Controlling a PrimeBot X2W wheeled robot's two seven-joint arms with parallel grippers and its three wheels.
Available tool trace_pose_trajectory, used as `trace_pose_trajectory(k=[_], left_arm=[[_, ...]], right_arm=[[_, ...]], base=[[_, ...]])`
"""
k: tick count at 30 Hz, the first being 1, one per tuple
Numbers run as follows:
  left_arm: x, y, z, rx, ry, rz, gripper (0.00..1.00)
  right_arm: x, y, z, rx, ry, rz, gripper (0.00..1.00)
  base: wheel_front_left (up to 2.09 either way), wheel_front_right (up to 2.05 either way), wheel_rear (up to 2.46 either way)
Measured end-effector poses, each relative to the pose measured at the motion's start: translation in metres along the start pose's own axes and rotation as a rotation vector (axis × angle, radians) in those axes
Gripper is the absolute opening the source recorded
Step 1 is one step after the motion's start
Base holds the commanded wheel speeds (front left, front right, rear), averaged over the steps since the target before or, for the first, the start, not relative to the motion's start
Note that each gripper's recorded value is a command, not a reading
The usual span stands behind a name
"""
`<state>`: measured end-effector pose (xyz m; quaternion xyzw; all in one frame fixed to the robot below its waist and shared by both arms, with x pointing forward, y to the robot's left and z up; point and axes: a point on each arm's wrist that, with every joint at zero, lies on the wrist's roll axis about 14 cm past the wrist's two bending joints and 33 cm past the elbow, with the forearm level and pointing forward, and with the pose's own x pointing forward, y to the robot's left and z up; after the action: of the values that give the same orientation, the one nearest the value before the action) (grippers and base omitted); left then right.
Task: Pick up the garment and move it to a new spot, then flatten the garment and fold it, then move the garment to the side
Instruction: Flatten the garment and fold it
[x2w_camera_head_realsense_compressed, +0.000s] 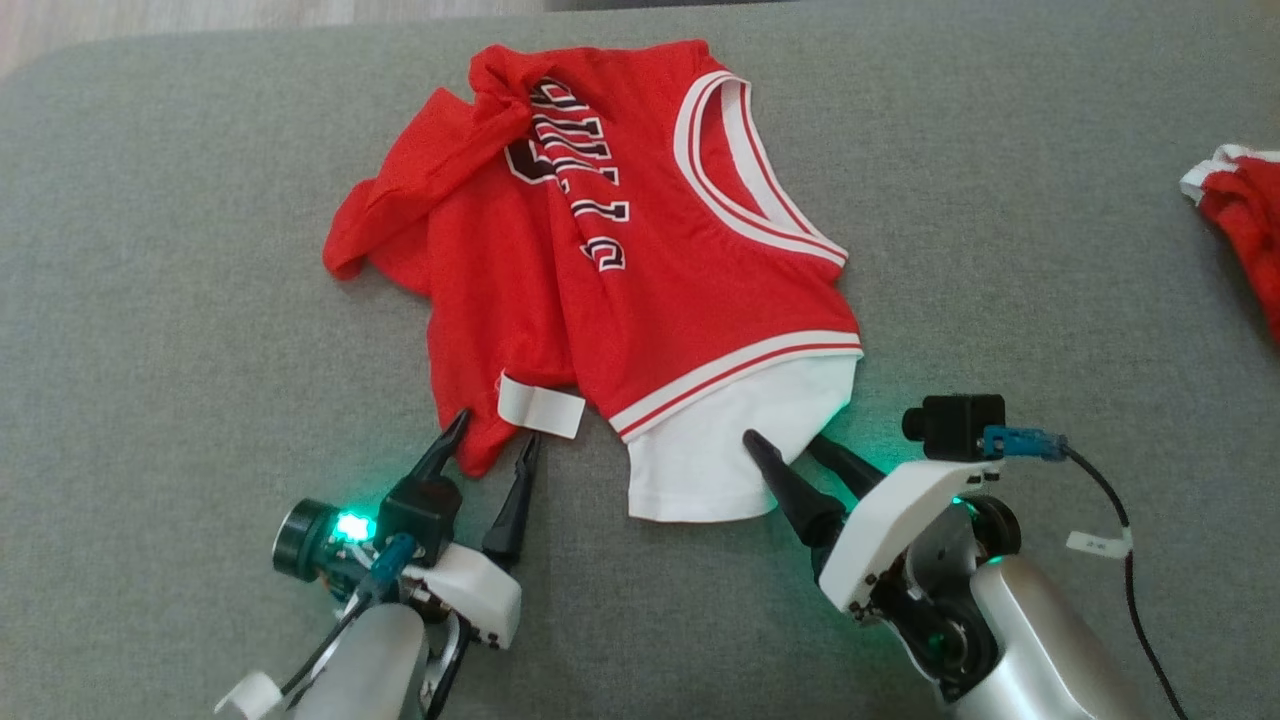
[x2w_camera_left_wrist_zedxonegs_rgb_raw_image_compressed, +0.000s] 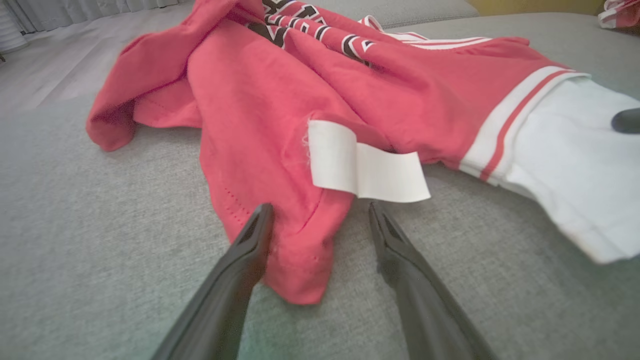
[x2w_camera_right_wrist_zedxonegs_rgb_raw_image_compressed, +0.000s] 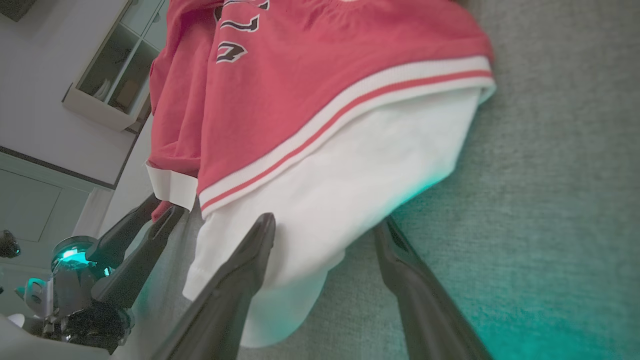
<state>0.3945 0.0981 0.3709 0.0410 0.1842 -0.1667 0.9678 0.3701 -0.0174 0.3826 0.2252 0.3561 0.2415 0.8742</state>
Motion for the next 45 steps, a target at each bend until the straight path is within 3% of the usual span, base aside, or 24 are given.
trace_pose_trajectory(k=[4, 5, 6, 7, 8, 17, 24, 29, 36, 38, 42, 45], left_arm=[[0.005, -0.001, -0.003, 0.001, 0.012, -0.009, 1.0], [0.007, -0.001, -0.003, 0.002, 0.014, -0.01, 0.47], [0.008, -0.001, -0.003, 0.003, 0.015, -0.01, 0.47], [0.009, 0.0, -0.003, 0.004, 0.017, -0.01, 0.17], [0.011, 0.001, -0.002, 0.001, 0.015, -0.008, 0.0], [0.007, 0.025, 0.034, -0.029, -0.095, 0.05, 0.0], [-0.032, 0.033, 0.097, -0.066, -0.294, 0.014, 0.0], [-0.084, -0.014, 0.157, -0.174, -0.407, -0.168, 0.0], [-0.176, -0.049, 0.258, -0.108, -0.635, -0.407, 0.0], [-0.187, -0.056, 0.276, -0.114, -0.651, -0.48, 0.0], [-0.169, -0.038, 0.303, -0.039, -0.663, -0.452, 0.0], [-0.137, -0.024, 0.315, 0.006, -0.634, -0.429, 0.0]], right_arm=[[0.004, -0.001, 0.003, -0.003, 0.002, 0.002, 1.0], [0.005, -0.002, 0.003, 0.002, 0.004, 0.001, 0.47], [0.007, -0.004, 0.004, 0.01, 0.002, -0.001, 0.47], [0.007, -0.006, 0.007, 0.013, -0.011, -0.006, 0.0], [0.008, -0.008, 0.009, 0.016, -0.019, -0.01, 0.0], [-0.008, -0.007, 0.06, 0.127, -0.204, 0.015, 0.0], [-0.076, 0.01, 0.13, 0.151, -0.442, 0.088, 0.0], [-0.156, 0.018, 0.156, 0.16, -0.616, 0.13, 0.0], [-0.256, 0.057, 0.195, 0.038, -0.852, 0.246, 0.0], [-0.267, 0.06, 0.207, 0.0, -0.874, 0.246, 0.0], [-0.258, 0.059, 0.236, -0.057, -0.878, 0.228, 0.0], [-0.231, 0.043, 0.263, -0.06, -0.843, 0.18, 0.0]], base=[[0.0, 0.0, 0.0], [0.0, 0.0, 0.0], [0.0, 0.0, 0.0], [0.0, 0.0, 0.0], [0.0, 0.0, 0.0], [0.0, 0.0, 0.0], [0.0, 0.0, 0.0], [0.0, 0.0, 0.0], [0.0, 0.0, 0.0], [0.0, 0.0, 0.0], [0.0, 0.0, 0.0], [0.0, 0.0, 0.0]])
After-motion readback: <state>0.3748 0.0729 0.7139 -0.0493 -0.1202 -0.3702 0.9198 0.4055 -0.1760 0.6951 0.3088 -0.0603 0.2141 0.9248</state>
